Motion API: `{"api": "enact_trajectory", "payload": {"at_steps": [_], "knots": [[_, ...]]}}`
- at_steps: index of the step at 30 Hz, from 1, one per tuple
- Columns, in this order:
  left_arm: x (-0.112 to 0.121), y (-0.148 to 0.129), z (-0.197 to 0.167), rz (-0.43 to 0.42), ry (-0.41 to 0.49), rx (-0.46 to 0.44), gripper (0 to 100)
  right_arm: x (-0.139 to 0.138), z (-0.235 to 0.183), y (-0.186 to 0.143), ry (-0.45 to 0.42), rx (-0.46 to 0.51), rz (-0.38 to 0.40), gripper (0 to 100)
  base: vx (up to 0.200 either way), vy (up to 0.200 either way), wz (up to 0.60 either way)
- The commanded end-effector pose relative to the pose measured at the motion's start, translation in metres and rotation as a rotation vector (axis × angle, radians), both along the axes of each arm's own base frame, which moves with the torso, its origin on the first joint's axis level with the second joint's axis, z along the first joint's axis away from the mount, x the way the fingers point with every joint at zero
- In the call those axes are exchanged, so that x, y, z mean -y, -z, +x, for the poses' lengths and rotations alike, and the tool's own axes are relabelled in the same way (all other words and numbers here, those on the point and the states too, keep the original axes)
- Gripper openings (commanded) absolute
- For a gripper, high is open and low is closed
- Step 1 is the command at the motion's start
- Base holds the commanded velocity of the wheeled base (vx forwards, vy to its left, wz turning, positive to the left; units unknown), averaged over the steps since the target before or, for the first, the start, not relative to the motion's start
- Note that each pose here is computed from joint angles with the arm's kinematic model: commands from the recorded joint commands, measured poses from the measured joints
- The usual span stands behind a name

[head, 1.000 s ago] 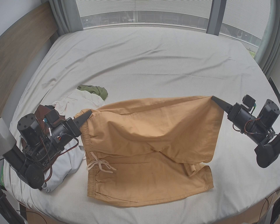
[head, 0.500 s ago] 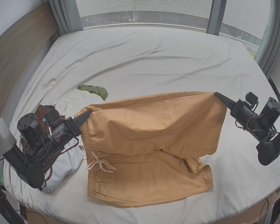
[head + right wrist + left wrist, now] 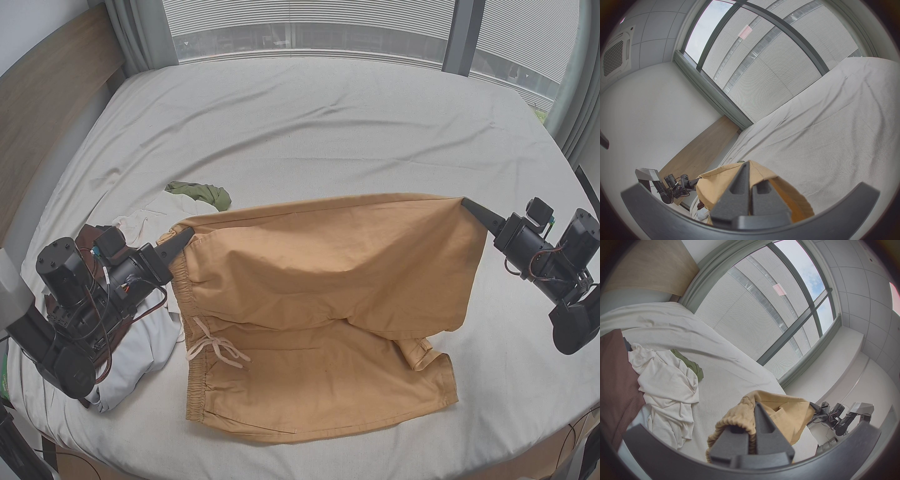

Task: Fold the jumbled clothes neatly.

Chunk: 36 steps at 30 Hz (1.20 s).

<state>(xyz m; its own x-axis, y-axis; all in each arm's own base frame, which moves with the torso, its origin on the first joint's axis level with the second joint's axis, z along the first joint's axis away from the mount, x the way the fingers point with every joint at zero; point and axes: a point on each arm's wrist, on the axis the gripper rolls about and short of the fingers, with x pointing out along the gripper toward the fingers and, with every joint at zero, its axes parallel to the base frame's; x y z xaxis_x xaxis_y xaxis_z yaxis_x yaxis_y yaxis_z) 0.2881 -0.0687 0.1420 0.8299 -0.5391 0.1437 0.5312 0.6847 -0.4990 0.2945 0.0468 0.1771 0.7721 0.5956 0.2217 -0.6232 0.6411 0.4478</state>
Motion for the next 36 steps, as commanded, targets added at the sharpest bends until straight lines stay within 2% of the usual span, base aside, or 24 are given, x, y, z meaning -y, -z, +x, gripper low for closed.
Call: {"api": "enact_trajectory", "payload": {"at_steps": [1, 8, 21, 36], "knots": [[0.0, -0.002, 0.0, -0.003, -0.001, 0.011, 0, -0.002, -0.006, -0.009, -0.01, 0.029, 0.004, 0, 0.0, 0.0, 0.0], [-0.003, -0.011, -0.005, -0.008, -0.006, 0.038, 0, -0.003, -0.017, -0.024, -0.02, 0.081, 0.01, 0, 0.0, 0.0, 0.0], [-0.014, -0.009, 0.0, -0.005, -0.046, 0.034, 0, -0.001, -0.015, -0.022, -0.011, 0.076, 0.009, 0, 0.0, 0.0, 0.0], [-0.011, -0.009, -0.001, -0.004, -0.034, 0.034, 0, -0.005, -0.013, -0.015, -0.018, 0.052, 0.003, 0, 0.0, 0.0, 0.0]]}}
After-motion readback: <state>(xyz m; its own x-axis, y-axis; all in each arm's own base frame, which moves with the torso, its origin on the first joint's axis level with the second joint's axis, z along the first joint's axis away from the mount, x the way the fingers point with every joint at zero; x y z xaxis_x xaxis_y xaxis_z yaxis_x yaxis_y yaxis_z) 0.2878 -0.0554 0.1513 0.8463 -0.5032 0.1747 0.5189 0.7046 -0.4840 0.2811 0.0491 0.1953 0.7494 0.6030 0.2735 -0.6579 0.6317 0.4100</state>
